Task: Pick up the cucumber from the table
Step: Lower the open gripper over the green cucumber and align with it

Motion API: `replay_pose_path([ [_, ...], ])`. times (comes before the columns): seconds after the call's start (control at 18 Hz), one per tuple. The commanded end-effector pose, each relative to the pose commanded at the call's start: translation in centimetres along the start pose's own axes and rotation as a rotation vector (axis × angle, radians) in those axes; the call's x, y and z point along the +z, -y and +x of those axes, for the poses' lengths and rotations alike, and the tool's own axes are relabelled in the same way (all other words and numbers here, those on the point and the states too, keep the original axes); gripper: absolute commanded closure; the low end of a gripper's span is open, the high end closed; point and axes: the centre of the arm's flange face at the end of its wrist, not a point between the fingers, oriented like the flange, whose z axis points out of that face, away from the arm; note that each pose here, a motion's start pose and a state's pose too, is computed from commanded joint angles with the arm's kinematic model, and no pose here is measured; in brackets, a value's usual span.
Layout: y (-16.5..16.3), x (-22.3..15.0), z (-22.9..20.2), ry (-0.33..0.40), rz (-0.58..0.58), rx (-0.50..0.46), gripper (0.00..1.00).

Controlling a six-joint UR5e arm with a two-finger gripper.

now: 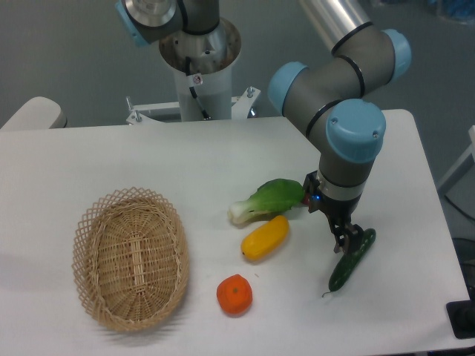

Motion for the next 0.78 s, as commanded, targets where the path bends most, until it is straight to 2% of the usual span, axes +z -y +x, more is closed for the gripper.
replay_pose_path([
  [0.33,-0.3,0.3,-0.1,-0.002,0.004,-0.061,0.00],
  [0.78,-0.4,2.6,-2.4,0.040,0.005,-0.284,0.00],
])
